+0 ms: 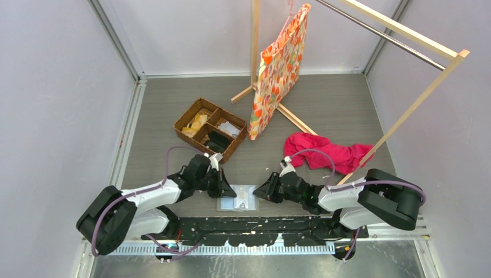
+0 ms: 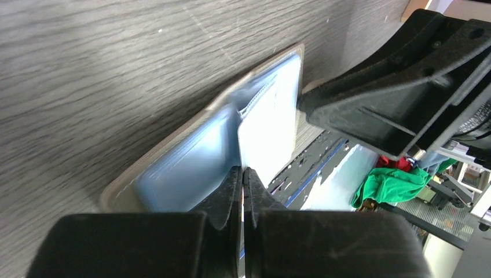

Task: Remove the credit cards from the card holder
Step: Remove the credit card from the card holder.

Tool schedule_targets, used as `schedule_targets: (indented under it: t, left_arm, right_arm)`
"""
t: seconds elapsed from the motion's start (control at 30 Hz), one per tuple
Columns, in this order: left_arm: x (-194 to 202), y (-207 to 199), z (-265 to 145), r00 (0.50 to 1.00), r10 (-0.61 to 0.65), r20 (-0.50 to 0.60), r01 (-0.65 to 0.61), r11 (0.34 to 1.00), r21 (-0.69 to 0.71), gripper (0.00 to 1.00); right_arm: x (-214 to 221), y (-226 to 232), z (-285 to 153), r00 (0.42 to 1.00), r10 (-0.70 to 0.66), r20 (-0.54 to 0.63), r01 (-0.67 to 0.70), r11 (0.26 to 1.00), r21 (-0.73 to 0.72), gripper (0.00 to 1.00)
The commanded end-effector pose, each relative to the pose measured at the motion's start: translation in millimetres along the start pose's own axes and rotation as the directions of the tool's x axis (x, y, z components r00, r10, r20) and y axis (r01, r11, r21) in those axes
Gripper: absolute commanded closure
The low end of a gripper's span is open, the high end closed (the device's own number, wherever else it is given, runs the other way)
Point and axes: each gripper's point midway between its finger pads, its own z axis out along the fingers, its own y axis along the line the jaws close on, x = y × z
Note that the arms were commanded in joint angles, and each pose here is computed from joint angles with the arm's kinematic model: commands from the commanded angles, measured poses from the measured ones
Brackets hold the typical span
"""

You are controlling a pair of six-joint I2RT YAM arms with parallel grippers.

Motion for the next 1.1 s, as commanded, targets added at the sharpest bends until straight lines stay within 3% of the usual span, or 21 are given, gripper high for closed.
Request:
schedule_targets:
  t: [0.0, 0.37, 0.6, 0.83, 1.07]
  left_arm:
    - [8, 13, -6, 1.0, -0.018, -0.007, 0.018, 1.0, -0.026, 0.99]
    - [13, 13, -12, 0.999, -0.033, -0.002, 0.033, 0.999, -0.013, 0.99]
    - [28, 25, -11, 0.997, -0.056, -0.058, 0.054, 0.998, -0.041, 0.99]
    - [30, 27, -11, 0.996, -0.064, -0.06, 0.062, 0.997, -0.043, 1.0]
    - [19, 19, -4, 0.998, -0.05, -0.047, 0.049, 0.999, -0.024, 1.0]
  right_arm:
    - [13, -74, -9, 0.999, -0.031, -0.033, 0.038, 0.97, 0.241, 0.71]
    - [11, -50, -13, 0.998, -0.057, -0.025, 0.061, 0.979, 0.197, 0.72]
    - [7, -19, -14, 0.99, -0.138, -0.022, 0.14, 0.973, 0.181, 0.72]
    - [10, 44, -1, 0.976, -0.218, -0.009, 0.218, 0.973, 0.072, 0.71]
    - [31, 63, 27, 0.968, -0.243, -0.065, 0.245, 0.969, 0.036, 0.71]
